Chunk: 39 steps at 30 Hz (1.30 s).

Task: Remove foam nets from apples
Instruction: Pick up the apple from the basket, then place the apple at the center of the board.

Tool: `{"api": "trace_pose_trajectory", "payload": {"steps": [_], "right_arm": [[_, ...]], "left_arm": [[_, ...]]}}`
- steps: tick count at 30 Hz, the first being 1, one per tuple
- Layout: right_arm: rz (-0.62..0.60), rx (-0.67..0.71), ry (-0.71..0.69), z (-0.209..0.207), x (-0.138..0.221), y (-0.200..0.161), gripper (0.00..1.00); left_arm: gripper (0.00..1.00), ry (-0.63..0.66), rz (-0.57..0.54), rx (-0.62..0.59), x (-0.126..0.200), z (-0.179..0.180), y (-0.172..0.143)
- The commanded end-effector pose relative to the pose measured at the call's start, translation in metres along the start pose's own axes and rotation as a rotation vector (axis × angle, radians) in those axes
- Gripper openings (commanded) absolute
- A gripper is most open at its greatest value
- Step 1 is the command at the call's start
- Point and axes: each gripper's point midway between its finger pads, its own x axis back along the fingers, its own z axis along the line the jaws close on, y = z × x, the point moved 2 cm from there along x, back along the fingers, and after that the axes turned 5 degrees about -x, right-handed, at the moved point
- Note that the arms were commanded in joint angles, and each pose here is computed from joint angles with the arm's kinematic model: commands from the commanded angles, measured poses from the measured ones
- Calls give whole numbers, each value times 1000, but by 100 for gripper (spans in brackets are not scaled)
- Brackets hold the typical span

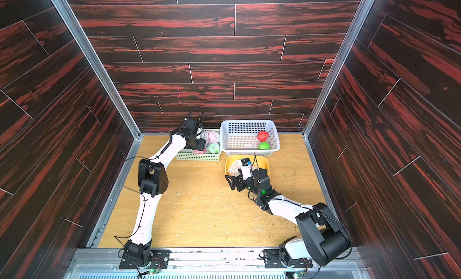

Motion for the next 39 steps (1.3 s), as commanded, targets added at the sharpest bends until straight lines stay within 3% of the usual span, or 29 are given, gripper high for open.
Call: {"api": "trace_pose_trajectory", "payload": {"steps": [1,12,16,20,24,29,37,39], "right_arm": [[-25,20,2,2,0,7,90],[-75,39,-16,2,10,12,90],[-97,48,-29,1,14,15,90],[-125,60,-57,-2,20,17,90],[-153,72,-81,-5,25,20,90],[-147,68,-92,-7,23,18,90],[-140,61,-94,-9,20,15,90],[-143,66,-102,-10,22,16,90]], "left_arm": [[56,14,-126,-18,70,0,33],[56,42,-216,-99,154,-27,35],[56,66,-224,-135,176,-46,3],[56,41,-211,-158,190,-62,-50],[56,-15,-138,-239,182,-87,-119],[56,90,-56,-323,157,-100,-179],[55,161,-27,-472,119,-133,-208],[59,153,-25,-491,111,-140,-211]]}}
